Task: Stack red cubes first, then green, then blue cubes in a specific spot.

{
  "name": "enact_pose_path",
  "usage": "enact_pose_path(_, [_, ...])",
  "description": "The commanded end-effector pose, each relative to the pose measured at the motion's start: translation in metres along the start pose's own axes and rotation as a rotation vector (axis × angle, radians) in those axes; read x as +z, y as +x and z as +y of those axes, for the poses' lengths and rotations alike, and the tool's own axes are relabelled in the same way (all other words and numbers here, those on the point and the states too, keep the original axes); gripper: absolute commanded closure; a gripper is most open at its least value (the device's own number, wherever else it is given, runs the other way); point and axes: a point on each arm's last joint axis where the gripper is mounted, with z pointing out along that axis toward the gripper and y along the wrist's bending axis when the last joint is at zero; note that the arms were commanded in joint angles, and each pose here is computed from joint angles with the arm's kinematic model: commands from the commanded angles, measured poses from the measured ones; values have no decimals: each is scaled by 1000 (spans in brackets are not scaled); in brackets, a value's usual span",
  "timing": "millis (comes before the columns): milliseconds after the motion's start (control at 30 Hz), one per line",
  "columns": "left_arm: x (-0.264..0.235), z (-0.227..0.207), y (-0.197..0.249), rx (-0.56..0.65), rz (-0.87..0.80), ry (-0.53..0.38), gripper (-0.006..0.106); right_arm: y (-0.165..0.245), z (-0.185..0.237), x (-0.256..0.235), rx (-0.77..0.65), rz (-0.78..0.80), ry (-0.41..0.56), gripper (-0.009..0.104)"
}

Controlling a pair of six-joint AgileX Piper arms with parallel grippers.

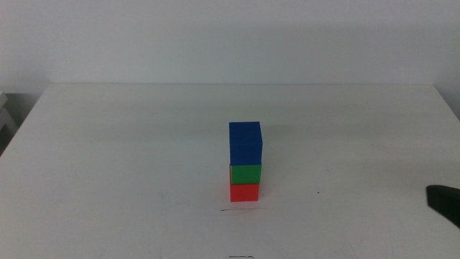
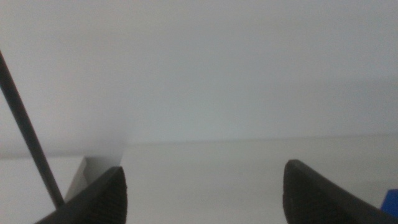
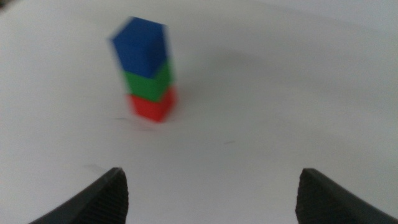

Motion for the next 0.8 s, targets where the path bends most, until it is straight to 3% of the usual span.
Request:
enact_pose_path(0, [3,0,3,-5,-144,-1,18,-6,-8,-4,-111,-168,91,13])
enact_pose_path(100, [6,-1,30,-4,-141,1,18,13,-14,0,-137,-231,151,13])
enact_pose_path(300, [8,-2,95,-6,-62,5,18,62,-23,-2,20,-272,263,13])
enact_pose_path(467, [12,-3,147,-6,-33,7,18,99,-26,-5,59,-322,384,13])
enact_pose_path(767, [25,-5,215,-4,-1,10,18,133,-29,3,81,-456,501,13])
